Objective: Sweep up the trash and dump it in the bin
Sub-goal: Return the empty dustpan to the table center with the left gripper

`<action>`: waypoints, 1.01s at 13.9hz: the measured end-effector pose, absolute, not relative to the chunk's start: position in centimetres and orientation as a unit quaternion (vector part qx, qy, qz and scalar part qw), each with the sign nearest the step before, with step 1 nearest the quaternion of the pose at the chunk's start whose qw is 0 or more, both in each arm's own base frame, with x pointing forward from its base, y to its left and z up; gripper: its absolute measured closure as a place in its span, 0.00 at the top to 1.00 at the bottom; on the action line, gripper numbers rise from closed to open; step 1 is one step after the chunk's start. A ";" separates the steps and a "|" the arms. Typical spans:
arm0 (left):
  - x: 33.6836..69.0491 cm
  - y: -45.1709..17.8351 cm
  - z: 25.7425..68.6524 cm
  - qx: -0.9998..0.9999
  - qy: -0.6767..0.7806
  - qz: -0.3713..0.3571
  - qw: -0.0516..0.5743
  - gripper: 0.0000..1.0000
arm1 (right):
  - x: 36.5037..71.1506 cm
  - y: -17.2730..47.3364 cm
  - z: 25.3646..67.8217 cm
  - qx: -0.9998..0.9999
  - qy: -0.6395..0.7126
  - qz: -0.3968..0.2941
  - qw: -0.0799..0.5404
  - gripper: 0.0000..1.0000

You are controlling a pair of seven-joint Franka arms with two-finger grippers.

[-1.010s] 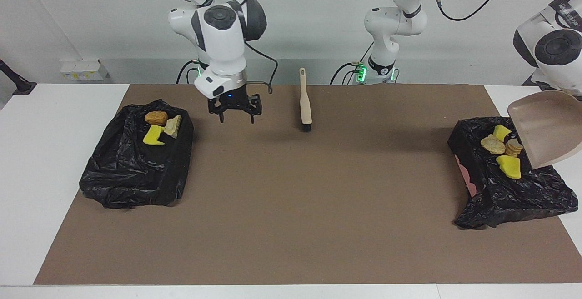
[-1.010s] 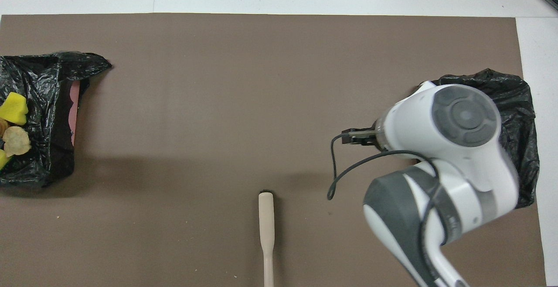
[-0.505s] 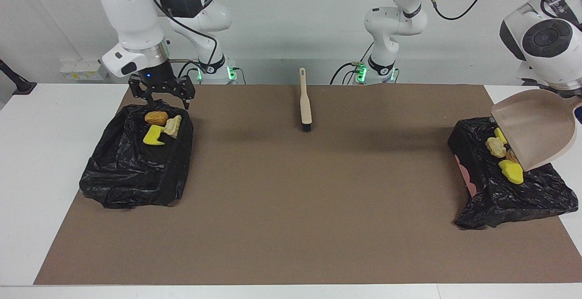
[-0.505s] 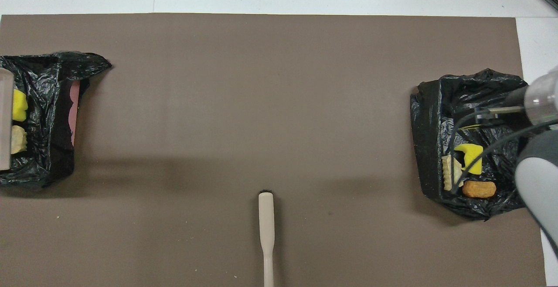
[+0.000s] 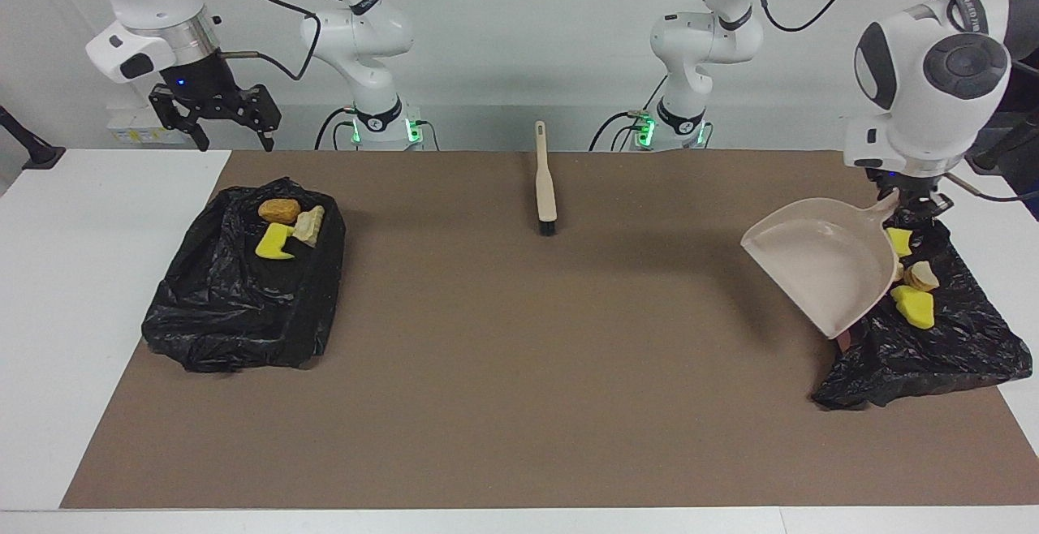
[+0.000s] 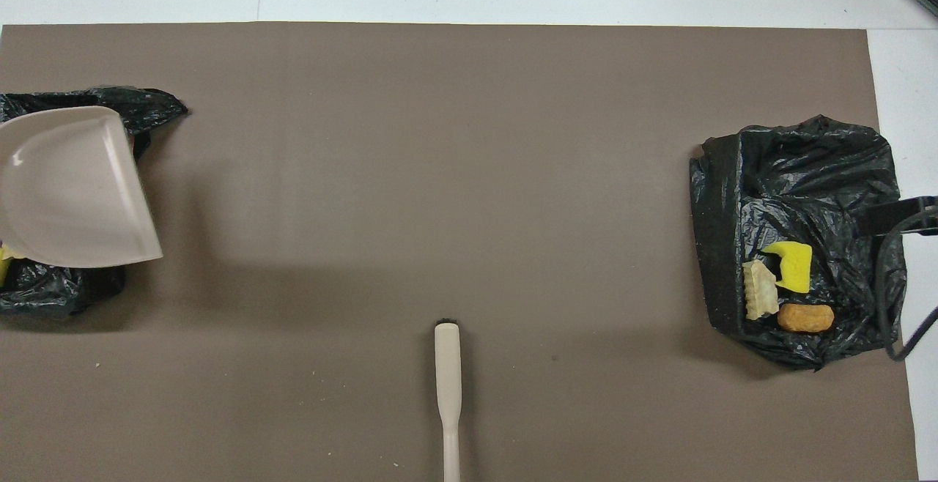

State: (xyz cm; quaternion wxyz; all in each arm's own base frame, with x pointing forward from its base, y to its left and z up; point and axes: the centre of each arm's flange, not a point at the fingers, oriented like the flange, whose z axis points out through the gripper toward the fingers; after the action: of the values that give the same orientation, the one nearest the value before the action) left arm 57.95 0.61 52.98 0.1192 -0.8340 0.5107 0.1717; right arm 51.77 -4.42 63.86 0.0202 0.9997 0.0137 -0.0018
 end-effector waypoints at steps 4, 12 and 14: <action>56.8 -8.4 50.5 -0.905 0.400 0.133 0.064 0.31 | 51.8 -3.8 63.8 1.000 0.019 -0.004 0.021 1.00; 54.5 -30.4 42.3 -0.980 0.192 0.056 0.025 0.31 | 51.8 -3.5 63.8 1.000 0.022 -0.004 0.021 1.00; 54.3 -33.2 40.6 -0.990 0.137 0.044 0.008 0.31 | 51.8 -3.5 63.8 1.000 0.022 -0.004 0.021 1.00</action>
State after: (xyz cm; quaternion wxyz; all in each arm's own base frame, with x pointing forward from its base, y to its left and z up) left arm 54.28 -33.15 40.57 0.0081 -0.9896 0.1371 0.0435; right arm 51.80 -3.53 63.79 0.0205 0.9995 0.0221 -0.0037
